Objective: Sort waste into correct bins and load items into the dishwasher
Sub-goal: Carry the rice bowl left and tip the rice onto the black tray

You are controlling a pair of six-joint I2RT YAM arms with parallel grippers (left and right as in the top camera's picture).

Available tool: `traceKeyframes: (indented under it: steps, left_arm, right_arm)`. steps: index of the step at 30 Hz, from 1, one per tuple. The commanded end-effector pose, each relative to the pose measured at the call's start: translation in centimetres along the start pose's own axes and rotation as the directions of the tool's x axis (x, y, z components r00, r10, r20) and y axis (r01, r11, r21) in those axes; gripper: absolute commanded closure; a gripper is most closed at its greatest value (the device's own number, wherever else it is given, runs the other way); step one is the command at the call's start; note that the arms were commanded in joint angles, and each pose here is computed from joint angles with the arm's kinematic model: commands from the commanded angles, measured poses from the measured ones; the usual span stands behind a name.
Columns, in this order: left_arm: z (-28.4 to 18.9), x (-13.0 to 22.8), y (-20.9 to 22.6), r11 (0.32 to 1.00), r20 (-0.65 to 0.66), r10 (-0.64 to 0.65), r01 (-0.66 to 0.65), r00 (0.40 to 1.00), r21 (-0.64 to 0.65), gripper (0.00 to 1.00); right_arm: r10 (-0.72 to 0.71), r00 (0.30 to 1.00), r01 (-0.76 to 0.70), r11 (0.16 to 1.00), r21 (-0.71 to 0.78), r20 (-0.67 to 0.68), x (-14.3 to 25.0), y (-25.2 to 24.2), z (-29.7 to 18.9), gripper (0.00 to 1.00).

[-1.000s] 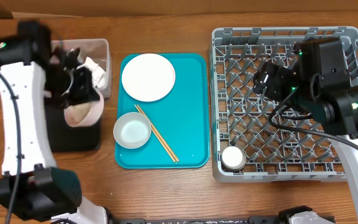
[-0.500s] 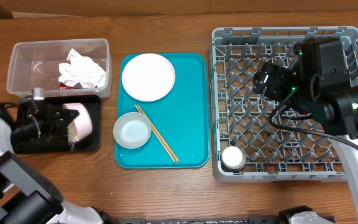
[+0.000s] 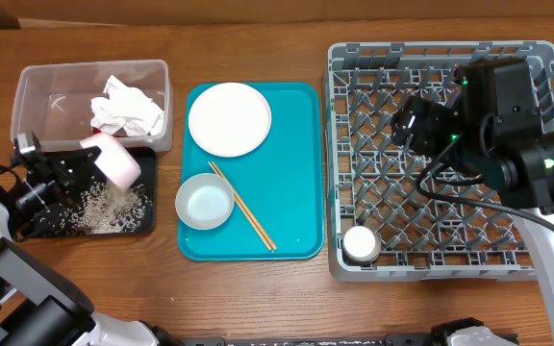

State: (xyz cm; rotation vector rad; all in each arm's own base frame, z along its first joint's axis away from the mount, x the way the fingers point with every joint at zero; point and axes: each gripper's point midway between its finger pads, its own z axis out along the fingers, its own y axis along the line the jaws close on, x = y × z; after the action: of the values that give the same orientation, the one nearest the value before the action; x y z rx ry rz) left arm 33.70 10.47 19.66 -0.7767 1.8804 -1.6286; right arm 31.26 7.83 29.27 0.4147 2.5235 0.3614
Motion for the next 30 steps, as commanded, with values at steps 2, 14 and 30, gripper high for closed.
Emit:
traceKeyframes:
  steps: [2,14,30]
  left_arm:
    - [-1.1,-0.7,-2.8,0.987,0.021,-0.065,0.061,0.998,0.145,0.96]
    - [-1.7,-1.3,-2.8,0.981,0.031,-0.128,0.122,0.991,0.149,0.96]
    - [0.2,-1.2,-6.1,0.996,-0.006,0.045,-0.044,0.999,0.081,0.96]
  right_arm:
    - [-0.009,1.000,0.009,1.000,-0.007,0.022,-0.5,0.2,-0.6,0.05]
    - [-0.009,1.000,0.009,1.000,-0.006,0.021,-0.5,0.2,-0.6,0.05]
    - [-0.009,1.000,0.009,1.000,-0.007,0.022,-0.5,0.2,-0.6,0.05]
